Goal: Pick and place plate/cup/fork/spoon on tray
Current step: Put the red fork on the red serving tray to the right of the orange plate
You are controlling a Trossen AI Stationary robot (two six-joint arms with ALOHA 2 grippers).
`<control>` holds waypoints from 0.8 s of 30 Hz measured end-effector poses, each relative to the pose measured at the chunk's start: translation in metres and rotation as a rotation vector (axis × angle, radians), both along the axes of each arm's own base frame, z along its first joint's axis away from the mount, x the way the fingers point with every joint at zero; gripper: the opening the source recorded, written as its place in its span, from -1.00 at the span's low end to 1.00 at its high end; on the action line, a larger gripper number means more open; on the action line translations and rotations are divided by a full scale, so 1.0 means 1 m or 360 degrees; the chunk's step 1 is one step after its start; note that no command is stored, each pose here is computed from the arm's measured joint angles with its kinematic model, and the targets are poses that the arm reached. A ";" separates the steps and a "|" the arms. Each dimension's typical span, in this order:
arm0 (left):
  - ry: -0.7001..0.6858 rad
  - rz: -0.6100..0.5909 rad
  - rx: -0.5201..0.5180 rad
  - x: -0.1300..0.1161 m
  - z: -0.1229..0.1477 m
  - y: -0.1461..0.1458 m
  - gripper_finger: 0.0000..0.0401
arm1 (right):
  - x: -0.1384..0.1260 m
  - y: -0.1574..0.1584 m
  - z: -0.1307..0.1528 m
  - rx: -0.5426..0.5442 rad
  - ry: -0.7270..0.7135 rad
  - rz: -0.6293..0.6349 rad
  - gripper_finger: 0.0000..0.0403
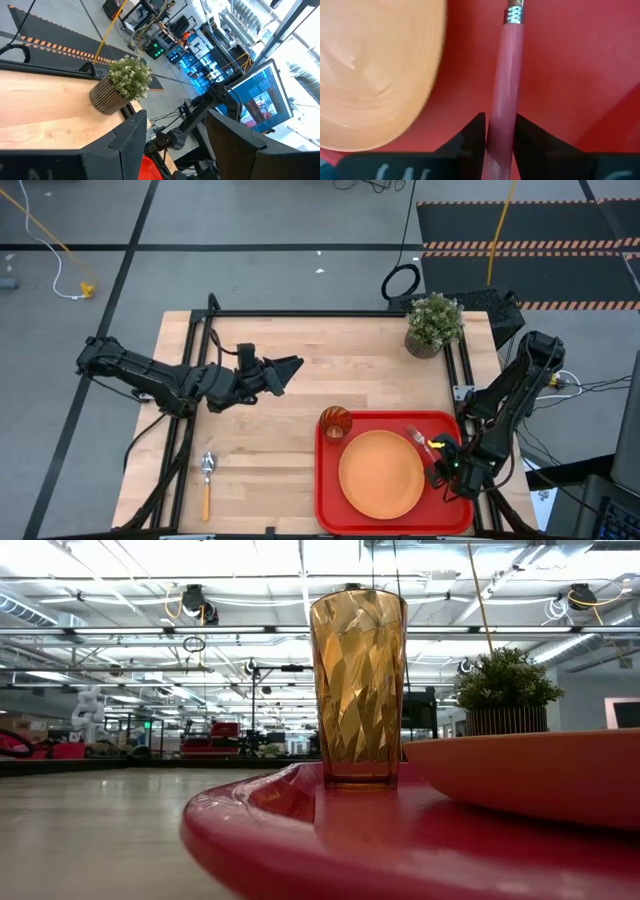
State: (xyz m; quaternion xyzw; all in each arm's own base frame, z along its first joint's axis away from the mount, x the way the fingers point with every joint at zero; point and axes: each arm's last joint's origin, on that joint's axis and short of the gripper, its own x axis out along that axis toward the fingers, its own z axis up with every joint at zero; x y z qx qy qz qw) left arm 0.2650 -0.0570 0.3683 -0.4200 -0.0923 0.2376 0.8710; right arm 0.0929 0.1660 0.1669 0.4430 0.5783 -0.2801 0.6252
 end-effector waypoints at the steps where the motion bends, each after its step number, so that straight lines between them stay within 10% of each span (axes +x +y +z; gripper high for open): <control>1: 0.0000 0.0000 0.0000 0.000 0.000 0.000 0.03 | 0.000 0.000 0.000 0.0002 0.0006 0.0003 -0.58; 15: -0.0002 0.0001 -0.0003 0.000 0.000 0.000 0.03 | -0.003 -0.010 0.020 0.0195 -0.0013 0.0002 -0.22; 24: -0.0004 0.0001 -0.0007 0.000 0.000 0.000 0.03 | -0.006 -0.040 0.024 -0.0085 -0.0066 -0.0098 -0.39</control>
